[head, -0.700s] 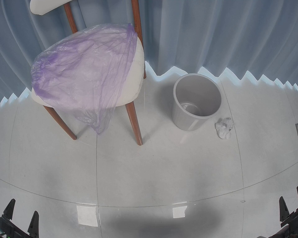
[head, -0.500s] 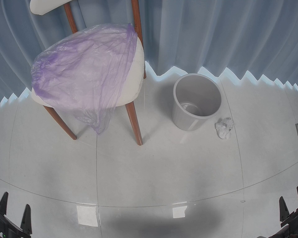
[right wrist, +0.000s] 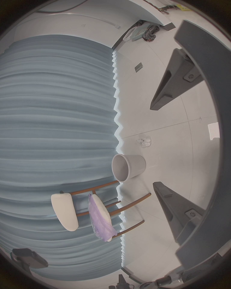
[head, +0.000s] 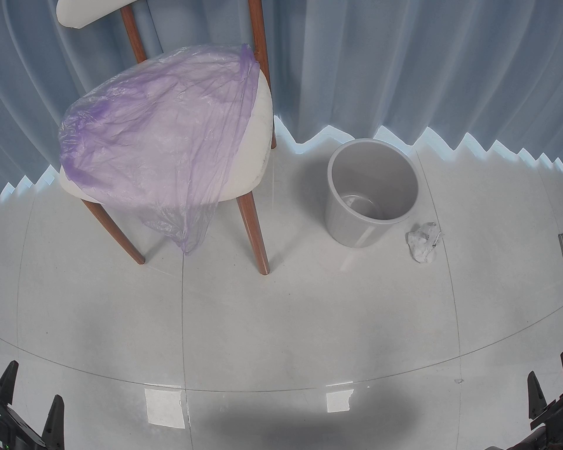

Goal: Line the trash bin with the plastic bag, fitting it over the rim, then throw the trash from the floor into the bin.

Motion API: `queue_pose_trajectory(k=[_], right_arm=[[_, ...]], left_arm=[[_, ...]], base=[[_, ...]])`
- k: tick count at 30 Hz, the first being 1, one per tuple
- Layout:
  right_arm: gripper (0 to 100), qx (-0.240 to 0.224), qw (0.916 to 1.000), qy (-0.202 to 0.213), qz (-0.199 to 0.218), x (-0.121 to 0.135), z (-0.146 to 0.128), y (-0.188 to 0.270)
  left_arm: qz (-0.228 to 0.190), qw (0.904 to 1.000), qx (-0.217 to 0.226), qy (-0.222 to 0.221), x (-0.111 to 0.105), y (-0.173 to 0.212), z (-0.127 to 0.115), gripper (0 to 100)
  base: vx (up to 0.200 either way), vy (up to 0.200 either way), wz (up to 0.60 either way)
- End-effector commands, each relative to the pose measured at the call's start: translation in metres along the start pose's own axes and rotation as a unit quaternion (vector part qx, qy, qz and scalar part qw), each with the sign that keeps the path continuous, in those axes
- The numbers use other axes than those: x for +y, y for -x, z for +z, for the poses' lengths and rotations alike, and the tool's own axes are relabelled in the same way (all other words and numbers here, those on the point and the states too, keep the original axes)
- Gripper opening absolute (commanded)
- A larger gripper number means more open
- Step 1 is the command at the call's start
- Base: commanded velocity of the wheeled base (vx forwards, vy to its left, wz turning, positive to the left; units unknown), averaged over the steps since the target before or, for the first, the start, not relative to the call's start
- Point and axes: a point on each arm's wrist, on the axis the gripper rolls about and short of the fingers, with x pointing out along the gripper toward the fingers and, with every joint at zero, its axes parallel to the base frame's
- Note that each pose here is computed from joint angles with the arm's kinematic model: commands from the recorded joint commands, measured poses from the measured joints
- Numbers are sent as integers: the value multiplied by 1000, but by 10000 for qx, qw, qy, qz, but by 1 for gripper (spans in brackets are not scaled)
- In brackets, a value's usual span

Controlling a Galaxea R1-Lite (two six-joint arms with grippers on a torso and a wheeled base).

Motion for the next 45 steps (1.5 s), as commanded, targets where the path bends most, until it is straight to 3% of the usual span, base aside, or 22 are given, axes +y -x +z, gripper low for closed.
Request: queue_pose_trajectory(k=[1, 8, 9, 16, 21, 24, 36, 45], right_arm=[[100, -1, 10000, 0, 1, 0, -5, 0], [100, -1, 10000, 0, 1, 0, -5, 0], [100, -1, 10000, 0, 1, 0, -5, 0], [100, -1, 10000, 0, 1, 0, -5, 0], [100, -1, 10000, 0, 1, 0, -5, 0], [100, -1, 10000, 0, 1, 0, -5, 0], [100, -1, 10000, 0, 1, 0, -5, 0], [100, -1, 10000, 0, 1, 0, -5, 0]], left_arm=[[-113, 9996, 243, -58, 1, -7, 14, 100], [-598, 9972, 443, -6, 2, -22, 39, 100], [-779, 9956, 528, 0, 3, -30, 51, 100], [-894, 9920, 862, -248, 7, -58, 72, 100], [-1218, 9872, 961, -369, 7, -78, 85, 100], [-1409, 9853, 903, -350, 7, -92, 94, 100], [-1433, 9874, 490, -451, 8, -137, 116, 100], [-1935, 9793, 440, -398, -4, -156, 128, 100]], base=[[0, 0, 0], [0, 0, 0], [0, 0, 0], [0, 0, 0], [0, 0, 0], [0, 0, 0], [0, 0, 0], [0, 0, 0]])
